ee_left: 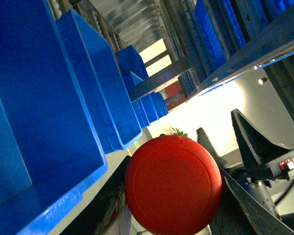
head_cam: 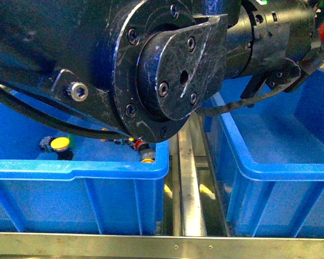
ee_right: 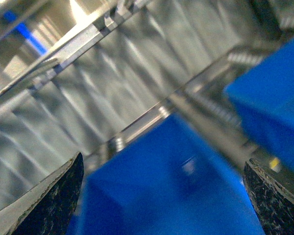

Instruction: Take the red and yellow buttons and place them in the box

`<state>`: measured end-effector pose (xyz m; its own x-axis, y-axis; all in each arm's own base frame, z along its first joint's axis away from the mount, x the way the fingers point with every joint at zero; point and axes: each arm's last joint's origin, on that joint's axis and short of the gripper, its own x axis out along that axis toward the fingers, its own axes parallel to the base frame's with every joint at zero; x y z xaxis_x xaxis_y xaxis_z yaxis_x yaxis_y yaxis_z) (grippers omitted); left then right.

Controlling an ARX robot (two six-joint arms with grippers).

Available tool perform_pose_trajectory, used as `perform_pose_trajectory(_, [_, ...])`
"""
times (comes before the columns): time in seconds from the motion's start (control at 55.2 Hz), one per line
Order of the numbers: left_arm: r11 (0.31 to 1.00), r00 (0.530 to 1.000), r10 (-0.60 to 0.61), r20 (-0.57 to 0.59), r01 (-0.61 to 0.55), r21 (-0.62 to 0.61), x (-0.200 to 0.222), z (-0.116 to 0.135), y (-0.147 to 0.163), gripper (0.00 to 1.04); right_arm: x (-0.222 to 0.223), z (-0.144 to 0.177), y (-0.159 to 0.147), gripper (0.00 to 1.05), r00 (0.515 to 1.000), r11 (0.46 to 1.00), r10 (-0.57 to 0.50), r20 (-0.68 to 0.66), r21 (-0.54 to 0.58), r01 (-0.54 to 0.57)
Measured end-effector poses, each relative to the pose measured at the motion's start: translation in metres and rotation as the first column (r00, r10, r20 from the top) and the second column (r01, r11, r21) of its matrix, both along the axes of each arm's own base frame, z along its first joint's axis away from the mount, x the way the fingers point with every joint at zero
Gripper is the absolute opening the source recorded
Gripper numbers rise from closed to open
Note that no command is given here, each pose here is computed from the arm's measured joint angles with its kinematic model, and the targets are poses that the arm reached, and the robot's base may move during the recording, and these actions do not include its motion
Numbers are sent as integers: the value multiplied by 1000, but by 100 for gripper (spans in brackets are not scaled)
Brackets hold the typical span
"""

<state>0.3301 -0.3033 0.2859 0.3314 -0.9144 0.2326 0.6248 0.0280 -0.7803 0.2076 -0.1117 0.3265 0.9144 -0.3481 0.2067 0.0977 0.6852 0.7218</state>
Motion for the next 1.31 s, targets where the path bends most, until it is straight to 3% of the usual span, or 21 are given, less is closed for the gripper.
perform_pose_trajectory(0.073, [1000,1000,7,1,-7,-1,0,0,-1,33,10,-7,8,98,996,976,85,39,198,-91])
perform_pose_trajectory(0.181, [1000,1000,18,2,-18,-5,-1,1,-2,33,23,-13,28,98,973,867,200,114,442,-230])
perform_pose_trajectory(0.326, [1000,1000,20,13,-20,-12,-3,5,-4,33,33,-17,46,98,953,768,263,149,565,-301])
perform_pose_trajectory(0.58, [999,999,35,23,-35,-21,-5,8,-5,33,38,-17,72,98,930,718,327,167,596,-360])
perform_pose_trajectory(0.906, [996,998,46,42,-43,-79,-11,17,-6,33,40,-16,84,98,922,707,350,168,598,-377])
perform_pose_trajectory(1.305, [997,999,39,23,-37,-71,-8,9,-16,33,42,-2,86,98,910,693,357,210,594,-408])
